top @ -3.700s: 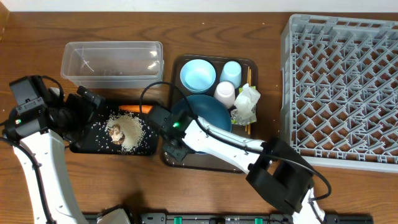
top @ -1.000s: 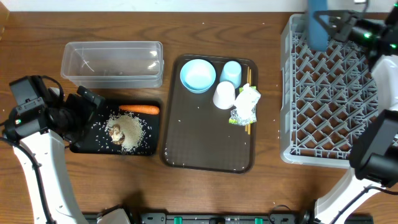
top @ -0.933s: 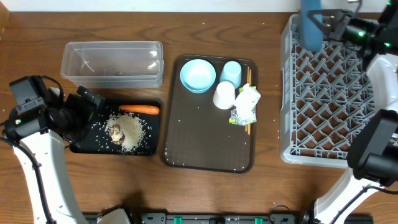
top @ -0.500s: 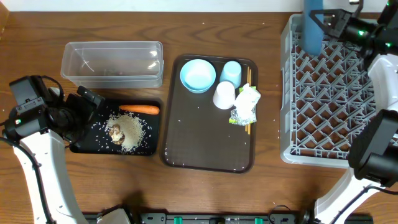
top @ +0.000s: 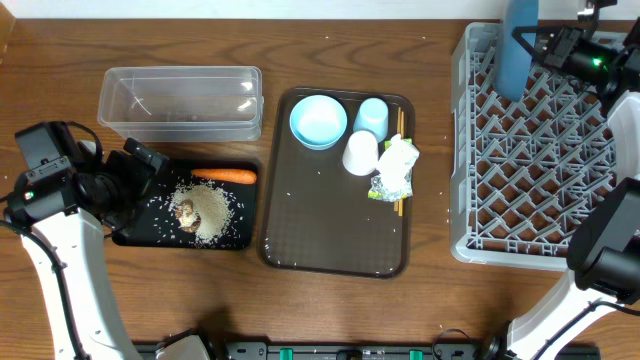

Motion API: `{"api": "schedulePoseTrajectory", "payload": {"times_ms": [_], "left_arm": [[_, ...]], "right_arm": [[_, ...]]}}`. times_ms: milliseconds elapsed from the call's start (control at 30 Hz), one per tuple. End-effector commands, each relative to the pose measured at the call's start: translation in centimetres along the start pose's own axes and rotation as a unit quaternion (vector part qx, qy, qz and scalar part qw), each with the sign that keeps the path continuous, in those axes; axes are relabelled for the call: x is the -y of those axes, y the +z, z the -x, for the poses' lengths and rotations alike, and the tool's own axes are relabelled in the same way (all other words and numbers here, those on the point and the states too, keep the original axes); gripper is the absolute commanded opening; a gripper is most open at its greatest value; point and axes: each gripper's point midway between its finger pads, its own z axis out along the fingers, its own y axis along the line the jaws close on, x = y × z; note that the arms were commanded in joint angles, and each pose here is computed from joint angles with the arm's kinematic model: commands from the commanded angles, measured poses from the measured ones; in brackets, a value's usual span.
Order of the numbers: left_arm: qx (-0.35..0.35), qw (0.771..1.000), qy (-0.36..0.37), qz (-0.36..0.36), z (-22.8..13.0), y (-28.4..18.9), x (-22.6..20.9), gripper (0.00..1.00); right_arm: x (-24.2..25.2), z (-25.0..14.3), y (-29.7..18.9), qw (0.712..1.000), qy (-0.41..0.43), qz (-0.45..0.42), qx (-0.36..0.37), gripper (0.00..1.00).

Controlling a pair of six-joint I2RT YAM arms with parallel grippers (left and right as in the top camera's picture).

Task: Sort waste into correct bins and load items into the dishwasher rack
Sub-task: 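Lower the blue plate into the rack's top-right area and release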

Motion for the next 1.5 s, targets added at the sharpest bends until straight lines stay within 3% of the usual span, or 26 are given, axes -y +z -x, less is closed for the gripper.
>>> {"api": "schedulePoseTrajectory", "payload": {"times_ms": [0,433,600,767,967,1067,1267,1367,1433,1467], "left_arm": [[0.002,1.0,0.006,-0.004,0.2,-0.3,0.2,0.98],[0.002,1.0,0.006,-0.004,0.2,-0.3,0.2,0.98],[0.002,1.0,0.006,-0.004,0.2,-0.3,0.2,0.98],[0.002,1.0,0.006,-0.004,0.2,-0.3,0.2,0.98],[0.002,1.0,0.006,-0.004,0.2,-0.3,0.2,0.98],[0.002,1.0,0.006,-0.004,0.2,-0.3,0.2,0.98],[0.002,1.0,0.006,-0.004,0.2,-0.3,0.2,0.98],[0.002,1.0,0.006,-0.004,0.2,-0.3,0.2,0.98],[0.002,1.0,0.006,-0.004,0.2,-0.3,0.2,0.98],[0.003,1.0,0.006,-0.004,0.2,-0.3,0.2,0.98]], "right_arm": [[2.1,1.0,-1.8,0.999,-0.002,-0.038,0.023,0.01],[6.0,1.4,-7.6,0.983,0.054,-0.162,0.06,0.06],[7.4,1.4,-12.0,0.95,0.06,-0.295,0.077,0.17],[6.4,1.4,-16.1,0.91,0.06,-0.397,0.1,0.37],[2.7,2.0,-19.2,0.88,0.038,-0.454,0.132,0.68],[0.8,2.0,-19.9,0.874,0.03,-0.464,0.143,0.73],[-1.7,1.1,-18.3,0.88,0.018,-0.457,0.127,0.79],[-3.7,-0.3,-14.8,0.908,0.004,-0.409,0.087,0.84],[-5.8,-1.5,-11.5,0.935,-0.012,-0.35,0.05,0.98],[-6.6,-2.0,-10.2,0.943,-0.018,-0.33,0.035,0.99]]}}
